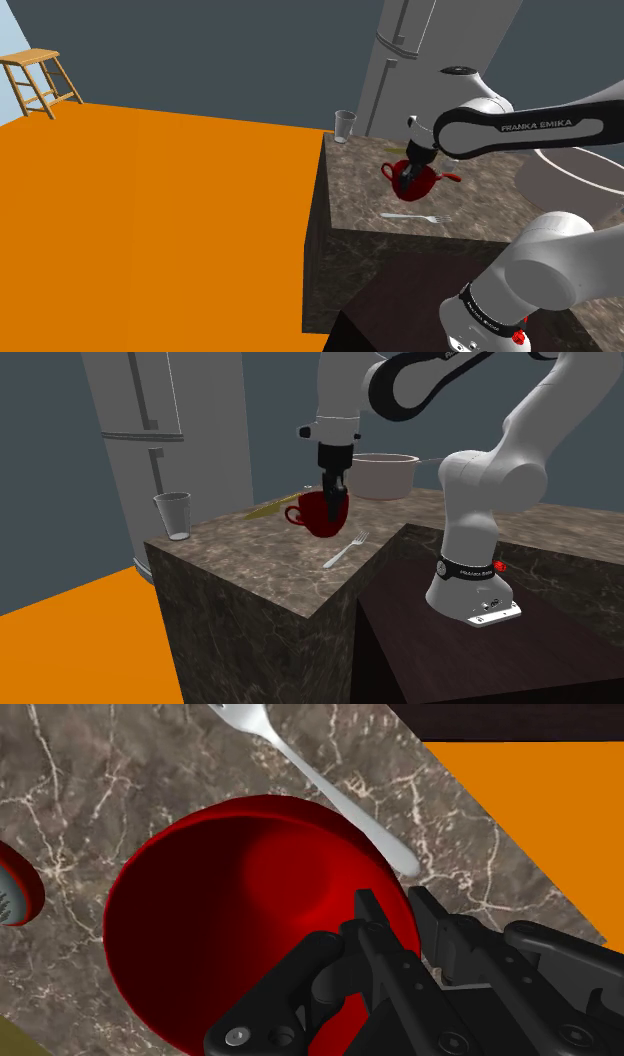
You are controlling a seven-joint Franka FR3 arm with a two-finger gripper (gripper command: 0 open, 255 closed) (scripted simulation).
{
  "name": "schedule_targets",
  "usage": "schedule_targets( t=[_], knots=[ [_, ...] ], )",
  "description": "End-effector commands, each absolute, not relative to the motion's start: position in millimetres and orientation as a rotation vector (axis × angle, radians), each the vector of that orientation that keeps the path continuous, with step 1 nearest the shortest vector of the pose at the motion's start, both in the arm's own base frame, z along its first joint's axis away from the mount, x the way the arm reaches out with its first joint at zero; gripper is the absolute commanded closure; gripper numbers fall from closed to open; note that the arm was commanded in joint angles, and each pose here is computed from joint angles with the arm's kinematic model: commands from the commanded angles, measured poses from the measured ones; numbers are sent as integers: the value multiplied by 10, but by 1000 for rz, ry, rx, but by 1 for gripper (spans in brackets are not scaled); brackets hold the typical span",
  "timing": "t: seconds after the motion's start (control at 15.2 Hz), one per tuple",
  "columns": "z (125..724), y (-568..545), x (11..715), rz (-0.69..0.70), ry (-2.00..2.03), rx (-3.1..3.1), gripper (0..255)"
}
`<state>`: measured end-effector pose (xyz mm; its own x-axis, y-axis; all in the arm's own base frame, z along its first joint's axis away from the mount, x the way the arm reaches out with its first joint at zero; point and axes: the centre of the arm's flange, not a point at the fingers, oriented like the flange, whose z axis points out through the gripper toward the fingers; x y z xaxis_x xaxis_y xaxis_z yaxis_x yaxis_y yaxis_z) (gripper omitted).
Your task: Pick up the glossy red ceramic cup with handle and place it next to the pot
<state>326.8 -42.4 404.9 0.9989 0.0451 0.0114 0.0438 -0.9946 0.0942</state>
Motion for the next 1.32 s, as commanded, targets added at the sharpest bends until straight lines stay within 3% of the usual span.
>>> schedule_targets(
  t=[0.0,1.25],
  knots=[
    [4159,-429,3259,21,68,3047,255],
    [5162,-429,3259,21,68,3047,255]
  ],
)
